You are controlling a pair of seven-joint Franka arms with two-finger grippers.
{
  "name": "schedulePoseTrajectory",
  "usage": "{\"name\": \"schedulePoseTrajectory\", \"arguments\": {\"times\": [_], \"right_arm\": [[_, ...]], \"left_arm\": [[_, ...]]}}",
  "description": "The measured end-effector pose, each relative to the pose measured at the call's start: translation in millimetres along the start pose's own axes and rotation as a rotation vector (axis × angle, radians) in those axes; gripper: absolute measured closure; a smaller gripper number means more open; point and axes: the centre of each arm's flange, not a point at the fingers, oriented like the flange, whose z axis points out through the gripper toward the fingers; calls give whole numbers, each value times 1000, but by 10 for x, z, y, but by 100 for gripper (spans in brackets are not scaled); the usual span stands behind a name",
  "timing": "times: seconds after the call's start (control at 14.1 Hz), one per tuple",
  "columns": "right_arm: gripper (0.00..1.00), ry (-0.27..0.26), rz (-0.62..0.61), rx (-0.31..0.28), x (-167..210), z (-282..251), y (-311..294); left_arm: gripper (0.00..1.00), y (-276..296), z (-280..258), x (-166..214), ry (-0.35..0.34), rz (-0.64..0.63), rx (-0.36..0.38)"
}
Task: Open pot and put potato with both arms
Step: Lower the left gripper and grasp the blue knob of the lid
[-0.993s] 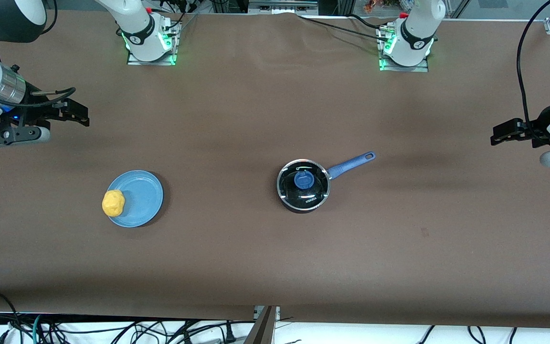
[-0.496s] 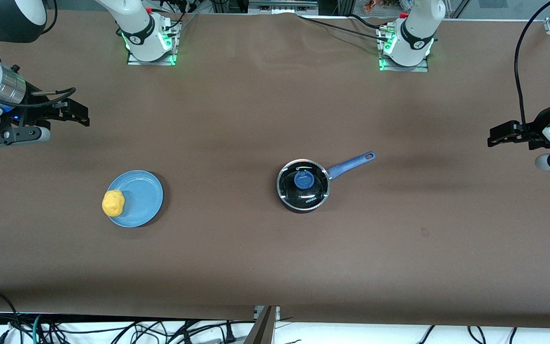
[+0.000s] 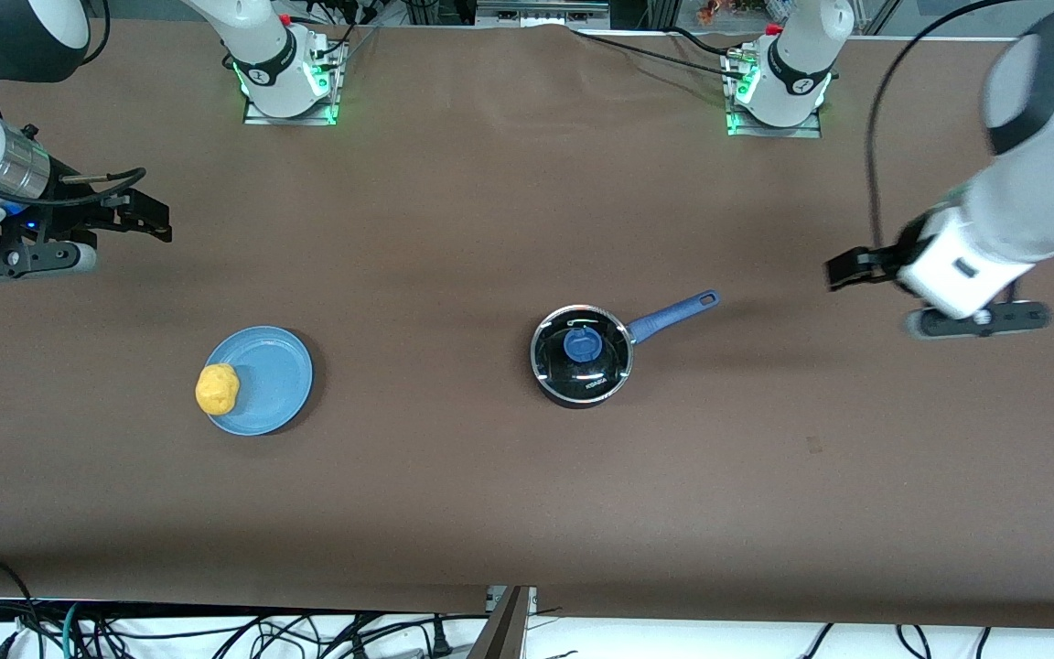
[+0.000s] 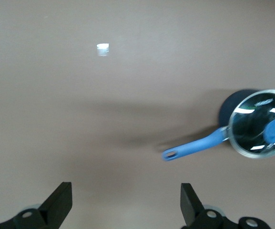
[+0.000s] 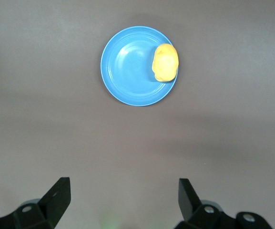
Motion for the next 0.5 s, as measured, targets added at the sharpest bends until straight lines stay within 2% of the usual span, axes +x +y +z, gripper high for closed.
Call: {"name": "schedulePoseTrajectory", "arguments": {"times": [0.14, 0.28, 0.5], "right_arm": [[0, 0, 0, 0, 0, 2, 0], [0, -1, 0, 0, 0, 4, 0], [0, -1, 0, 0, 0, 4, 1]], "left_arm": [[0, 601, 246, 6, 31, -65, -16], [0, 1149, 597, 57, 64, -72, -46], [0, 1707, 1173, 132, 87, -106, -82]]}}
